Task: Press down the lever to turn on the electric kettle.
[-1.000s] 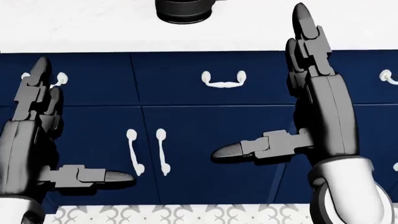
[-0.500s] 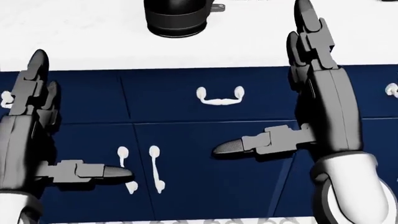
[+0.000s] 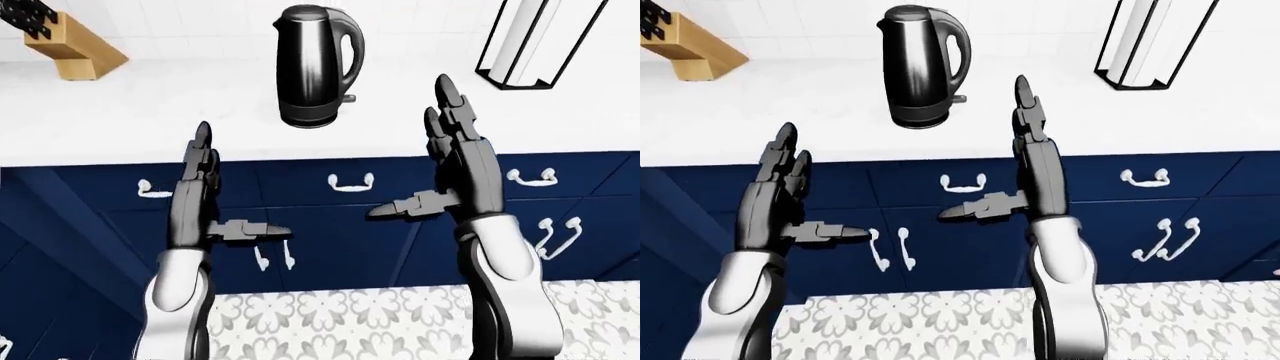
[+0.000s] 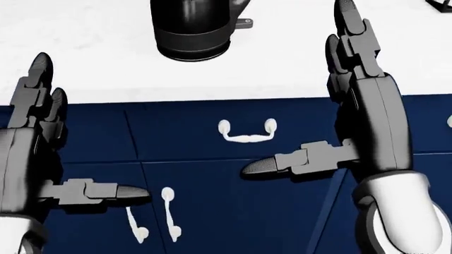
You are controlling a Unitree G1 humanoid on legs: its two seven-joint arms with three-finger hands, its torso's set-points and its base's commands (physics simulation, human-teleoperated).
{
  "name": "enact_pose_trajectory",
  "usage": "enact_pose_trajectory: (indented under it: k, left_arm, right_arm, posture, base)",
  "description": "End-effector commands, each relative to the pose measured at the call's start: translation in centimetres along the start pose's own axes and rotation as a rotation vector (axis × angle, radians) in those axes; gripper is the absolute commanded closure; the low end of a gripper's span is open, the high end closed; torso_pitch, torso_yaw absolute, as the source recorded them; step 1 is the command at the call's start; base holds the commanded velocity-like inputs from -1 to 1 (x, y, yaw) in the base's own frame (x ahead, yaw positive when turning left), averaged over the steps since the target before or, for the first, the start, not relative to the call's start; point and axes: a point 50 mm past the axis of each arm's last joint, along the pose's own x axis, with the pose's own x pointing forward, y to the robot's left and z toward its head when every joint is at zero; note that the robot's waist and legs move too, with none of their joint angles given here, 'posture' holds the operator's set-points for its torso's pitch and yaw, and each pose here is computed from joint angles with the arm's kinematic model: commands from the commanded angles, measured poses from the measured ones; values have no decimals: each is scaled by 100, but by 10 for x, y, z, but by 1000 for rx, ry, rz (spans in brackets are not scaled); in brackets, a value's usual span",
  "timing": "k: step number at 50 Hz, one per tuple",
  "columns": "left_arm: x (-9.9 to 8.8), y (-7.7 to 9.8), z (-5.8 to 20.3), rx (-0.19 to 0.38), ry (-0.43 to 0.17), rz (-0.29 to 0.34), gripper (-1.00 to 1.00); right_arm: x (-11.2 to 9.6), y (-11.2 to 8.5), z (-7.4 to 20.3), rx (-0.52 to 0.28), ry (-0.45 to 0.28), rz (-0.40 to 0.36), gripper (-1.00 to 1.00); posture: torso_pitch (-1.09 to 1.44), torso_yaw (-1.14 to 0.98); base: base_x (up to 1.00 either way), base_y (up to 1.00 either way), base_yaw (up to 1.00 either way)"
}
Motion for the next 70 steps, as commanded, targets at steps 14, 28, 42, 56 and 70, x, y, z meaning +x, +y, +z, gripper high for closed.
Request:
enact_pose_trajectory:
  k: [14,28,42,56,70]
  left_arm:
    - [-1,4,14,10,-79,13,-100]
    - [-2,4,14,9,-81,15,-100]
    - [-3,5,14,7,-80,17,-100]
    - [-3,5,13,5,-80,18,-100]
    - [-3,5,15,5,-83,18,-100]
  right_arm:
    - [-1,1,12,1,-71,-6,-100]
    - [-1,0,11,2,-71,-6,-100]
    - [-2,1,12,3,-73,-4,-100]
    - [-1,0,13,2,-75,-5,-100]
    - [0,-1,17,-1,-78,-5,-100]
  posture:
    - [0,0]
    - [0,0]
    - [0,0]
    - [0,0]
    - [0,0]
  base:
    - [16,0,0]
    - [16,0,0]
    - [16,0,0]
    - [17,0,0]
    - [16,0,0]
